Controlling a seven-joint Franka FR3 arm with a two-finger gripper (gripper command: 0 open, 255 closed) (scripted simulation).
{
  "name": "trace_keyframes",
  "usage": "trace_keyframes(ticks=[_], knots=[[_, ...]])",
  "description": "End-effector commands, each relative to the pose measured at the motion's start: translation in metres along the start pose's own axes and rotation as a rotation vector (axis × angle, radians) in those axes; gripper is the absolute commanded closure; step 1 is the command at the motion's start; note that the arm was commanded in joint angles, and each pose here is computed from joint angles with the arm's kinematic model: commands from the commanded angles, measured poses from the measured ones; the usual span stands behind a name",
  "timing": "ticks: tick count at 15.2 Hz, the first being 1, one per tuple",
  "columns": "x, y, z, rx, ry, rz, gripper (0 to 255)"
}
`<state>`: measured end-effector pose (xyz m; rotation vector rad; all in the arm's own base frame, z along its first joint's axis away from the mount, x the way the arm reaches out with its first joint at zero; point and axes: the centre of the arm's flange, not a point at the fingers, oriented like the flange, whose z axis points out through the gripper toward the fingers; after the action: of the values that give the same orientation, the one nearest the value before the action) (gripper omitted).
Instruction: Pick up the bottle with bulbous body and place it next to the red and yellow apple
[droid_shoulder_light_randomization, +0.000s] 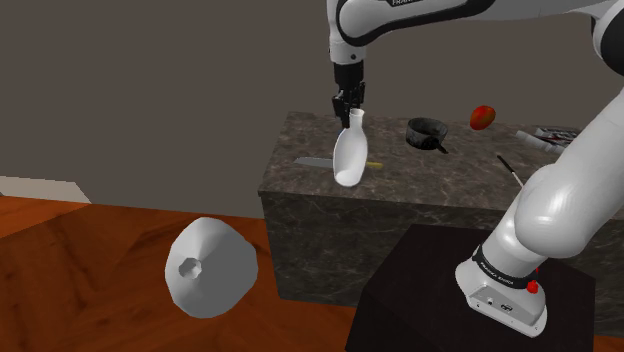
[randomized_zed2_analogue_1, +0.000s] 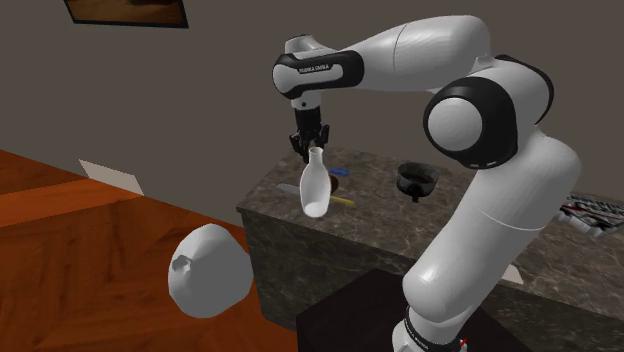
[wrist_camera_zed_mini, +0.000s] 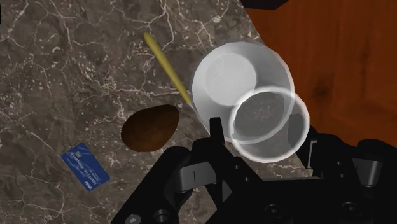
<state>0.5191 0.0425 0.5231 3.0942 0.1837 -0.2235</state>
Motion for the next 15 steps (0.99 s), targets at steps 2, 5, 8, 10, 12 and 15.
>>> trace_keyframes(ticks=[2,5,8,10,12,15], knots=[[-0.002,0.000,-0.017,0.000,0.000,0.000,255],[-0.005,0.000,-0.032,0.000,0.000,0.000,255],[-0.007,0.001,-0.048,0.000,0.000,0.000,255],[-0.008,0.001,-0.058,0.000,0.000,0.000,255],[-0.010,0.001,-0.069,0.000,0.000,0.000,255],[-0.012,0.002,-0.085,0.000,0.000,0.000,255]])
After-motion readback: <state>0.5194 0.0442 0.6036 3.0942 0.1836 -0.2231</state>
